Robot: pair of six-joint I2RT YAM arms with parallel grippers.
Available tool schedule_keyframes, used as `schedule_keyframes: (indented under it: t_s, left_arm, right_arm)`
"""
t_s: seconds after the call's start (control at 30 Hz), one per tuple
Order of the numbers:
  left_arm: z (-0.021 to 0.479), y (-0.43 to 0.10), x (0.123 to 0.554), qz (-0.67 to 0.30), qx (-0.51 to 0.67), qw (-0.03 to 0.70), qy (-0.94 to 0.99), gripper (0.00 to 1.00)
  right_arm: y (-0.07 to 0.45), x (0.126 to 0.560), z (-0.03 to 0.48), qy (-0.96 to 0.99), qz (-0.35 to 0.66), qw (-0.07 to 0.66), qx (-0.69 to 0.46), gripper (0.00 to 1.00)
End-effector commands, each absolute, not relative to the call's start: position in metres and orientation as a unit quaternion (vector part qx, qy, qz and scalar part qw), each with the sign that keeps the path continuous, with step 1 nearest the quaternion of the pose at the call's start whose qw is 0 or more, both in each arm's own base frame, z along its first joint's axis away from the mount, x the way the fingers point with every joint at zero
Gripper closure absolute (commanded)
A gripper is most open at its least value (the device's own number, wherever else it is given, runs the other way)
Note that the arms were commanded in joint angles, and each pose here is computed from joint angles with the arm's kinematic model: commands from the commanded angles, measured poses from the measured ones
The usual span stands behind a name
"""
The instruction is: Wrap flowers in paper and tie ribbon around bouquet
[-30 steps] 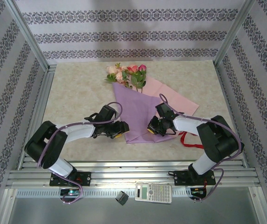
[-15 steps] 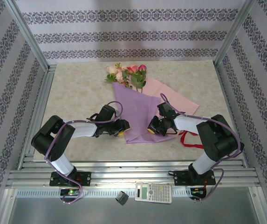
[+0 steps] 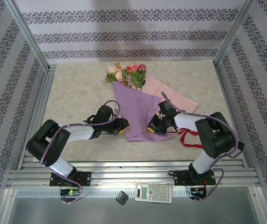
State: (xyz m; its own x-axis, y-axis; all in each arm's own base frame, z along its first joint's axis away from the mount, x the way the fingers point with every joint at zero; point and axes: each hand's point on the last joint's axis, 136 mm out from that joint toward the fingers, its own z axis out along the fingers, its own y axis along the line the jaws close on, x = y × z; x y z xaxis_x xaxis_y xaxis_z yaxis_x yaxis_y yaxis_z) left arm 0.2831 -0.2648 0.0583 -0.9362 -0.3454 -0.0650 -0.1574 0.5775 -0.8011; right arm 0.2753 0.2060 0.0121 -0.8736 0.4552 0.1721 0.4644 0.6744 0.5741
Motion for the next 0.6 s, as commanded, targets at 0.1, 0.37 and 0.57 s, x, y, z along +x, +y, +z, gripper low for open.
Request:
schedule_keyframes:
  t_s: [0.1, 0.37, 0.57]
  left_arm:
    - [0.049, -0.273, 0.259, -0.462, -0.137, 0.068, 0.874, 0.56]
    - [0.048, -0.279, 0.248, -0.479, -0.152, 0.072, 0.862, 0.6]
    - [0.047, -0.288, 0.24, -0.485, -0.152, 0.066, 0.859, 0.73]
  right_arm:
    - [0.18, 0.259, -0.03, -0.93, -0.239, 0.032, -0.278, 0.91]
    - [0.179, 0.258, -0.031, -0.929, -0.237, 0.036, -0.282, 0.92]
    - [0.179, 0.259, -0.031, -0.928, -0.24, 0.037, -0.283, 0.92]
